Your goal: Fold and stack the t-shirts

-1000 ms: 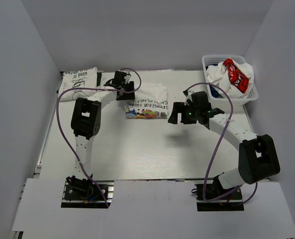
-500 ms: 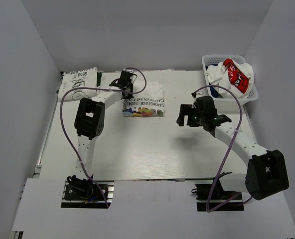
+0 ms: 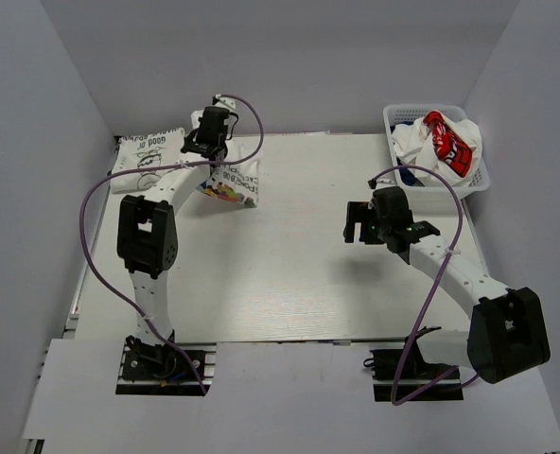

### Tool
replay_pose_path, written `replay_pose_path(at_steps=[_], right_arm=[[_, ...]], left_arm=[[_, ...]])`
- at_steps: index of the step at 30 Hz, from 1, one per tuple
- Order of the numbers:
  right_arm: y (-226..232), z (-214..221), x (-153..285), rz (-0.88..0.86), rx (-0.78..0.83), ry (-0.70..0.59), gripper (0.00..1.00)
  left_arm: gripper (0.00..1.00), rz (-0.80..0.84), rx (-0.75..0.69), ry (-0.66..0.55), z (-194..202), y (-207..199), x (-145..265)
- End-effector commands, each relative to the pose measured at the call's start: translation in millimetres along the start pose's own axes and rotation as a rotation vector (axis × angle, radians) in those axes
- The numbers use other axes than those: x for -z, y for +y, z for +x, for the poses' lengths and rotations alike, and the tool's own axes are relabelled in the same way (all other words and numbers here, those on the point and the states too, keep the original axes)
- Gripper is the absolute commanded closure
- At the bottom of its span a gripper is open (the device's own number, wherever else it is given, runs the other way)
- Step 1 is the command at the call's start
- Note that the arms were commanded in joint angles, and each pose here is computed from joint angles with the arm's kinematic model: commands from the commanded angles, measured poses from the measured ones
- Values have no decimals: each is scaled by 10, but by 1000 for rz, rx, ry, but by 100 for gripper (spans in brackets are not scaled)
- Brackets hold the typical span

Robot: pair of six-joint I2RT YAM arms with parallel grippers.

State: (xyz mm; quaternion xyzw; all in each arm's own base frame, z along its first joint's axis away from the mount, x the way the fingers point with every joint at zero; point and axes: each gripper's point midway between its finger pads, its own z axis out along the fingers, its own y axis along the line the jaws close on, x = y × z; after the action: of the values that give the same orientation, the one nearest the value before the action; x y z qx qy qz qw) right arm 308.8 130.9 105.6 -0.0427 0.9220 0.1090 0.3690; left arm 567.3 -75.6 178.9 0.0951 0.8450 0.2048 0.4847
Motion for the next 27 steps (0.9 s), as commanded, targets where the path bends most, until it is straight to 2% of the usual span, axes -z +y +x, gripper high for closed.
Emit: replay_pose_path(at_steps=[1, 11, 12, 16, 20, 27], right_arm=[[-33, -89, 46, 15, 11, -44, 10], [-55, -11, -56, 25, 7, -11, 10], [-51, -17, -57, 22, 9, -14, 10], [4, -42, -71, -5, 9, -24, 10], [25, -14, -92, -18, 10, -12, 10], [31, -10, -101, -21, 8, -11, 10]], left_arm=[[100, -151, 2, -123, -605, 726, 241], [100, -235, 40, -120, -734, 1322, 63], [100, -245, 45, -147, -857, 1389, 118], [100, -262, 57, -162, -922, 1591, 67], [100, -260, 62, -160, -889, 1675, 32], [100, -203, 54, -229, -1045, 1768, 94]])
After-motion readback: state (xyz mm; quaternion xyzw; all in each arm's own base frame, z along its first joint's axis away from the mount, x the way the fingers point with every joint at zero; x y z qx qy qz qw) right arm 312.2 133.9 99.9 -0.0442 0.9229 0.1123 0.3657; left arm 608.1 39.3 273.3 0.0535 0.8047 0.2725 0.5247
